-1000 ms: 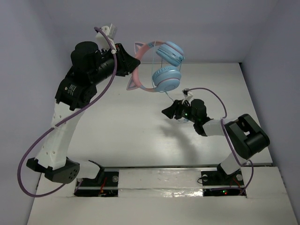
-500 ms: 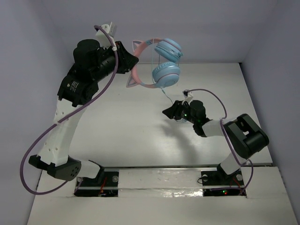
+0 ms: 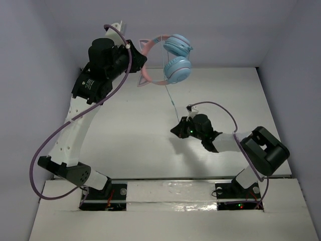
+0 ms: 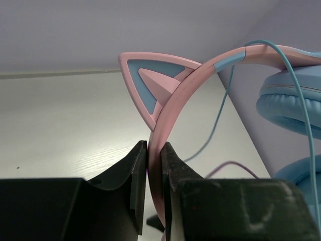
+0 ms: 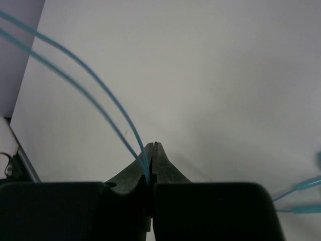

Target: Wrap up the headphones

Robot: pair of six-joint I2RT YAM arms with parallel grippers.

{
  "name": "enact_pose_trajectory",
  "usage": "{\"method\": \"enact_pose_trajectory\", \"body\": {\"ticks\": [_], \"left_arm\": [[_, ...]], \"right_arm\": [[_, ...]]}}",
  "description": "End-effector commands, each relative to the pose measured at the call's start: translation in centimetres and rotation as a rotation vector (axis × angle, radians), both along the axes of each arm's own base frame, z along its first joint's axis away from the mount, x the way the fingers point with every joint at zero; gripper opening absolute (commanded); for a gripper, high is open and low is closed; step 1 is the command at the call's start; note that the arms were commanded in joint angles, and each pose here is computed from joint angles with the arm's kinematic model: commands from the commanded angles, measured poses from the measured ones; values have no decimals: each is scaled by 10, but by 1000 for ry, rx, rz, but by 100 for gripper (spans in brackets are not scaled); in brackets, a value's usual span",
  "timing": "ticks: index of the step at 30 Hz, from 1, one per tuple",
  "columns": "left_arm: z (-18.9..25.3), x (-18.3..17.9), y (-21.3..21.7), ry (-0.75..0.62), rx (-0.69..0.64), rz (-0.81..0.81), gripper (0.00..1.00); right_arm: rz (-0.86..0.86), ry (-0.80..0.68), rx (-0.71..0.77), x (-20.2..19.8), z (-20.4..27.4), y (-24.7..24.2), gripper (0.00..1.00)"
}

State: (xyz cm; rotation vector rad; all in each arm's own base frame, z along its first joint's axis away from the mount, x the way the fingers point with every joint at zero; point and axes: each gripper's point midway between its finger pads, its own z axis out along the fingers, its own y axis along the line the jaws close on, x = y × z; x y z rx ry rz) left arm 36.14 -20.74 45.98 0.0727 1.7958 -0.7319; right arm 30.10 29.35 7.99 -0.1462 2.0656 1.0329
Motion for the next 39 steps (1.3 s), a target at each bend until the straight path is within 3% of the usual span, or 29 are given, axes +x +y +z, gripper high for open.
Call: {"method": "enact_pose_trajectory", "body": {"ticks": [1, 7, 10, 19, 28, 39], "left_arm": [[35, 21, 19, -127, -75, 148, 0], [-18, 58, 75, -80, 101, 482, 0], [-44, 68, 90, -51, 178, 573, 0], [-118, 85, 104, 62, 372, 655, 0], [-170, 85, 98, 155, 456, 591, 0], [-240, 22, 42, 240, 541, 298, 0]], "right_arm": [[26, -20, -88, -21, 13, 13, 0], [78, -14, -250, -74, 30, 17, 0], [122, -29, -299, -100, 51, 20, 0], [132, -184, -340, -122, 150, 15, 0], [49, -361, -380, -101, 230, 1, 0], [-218, -591, -496, -45, 280, -14, 0]]}}
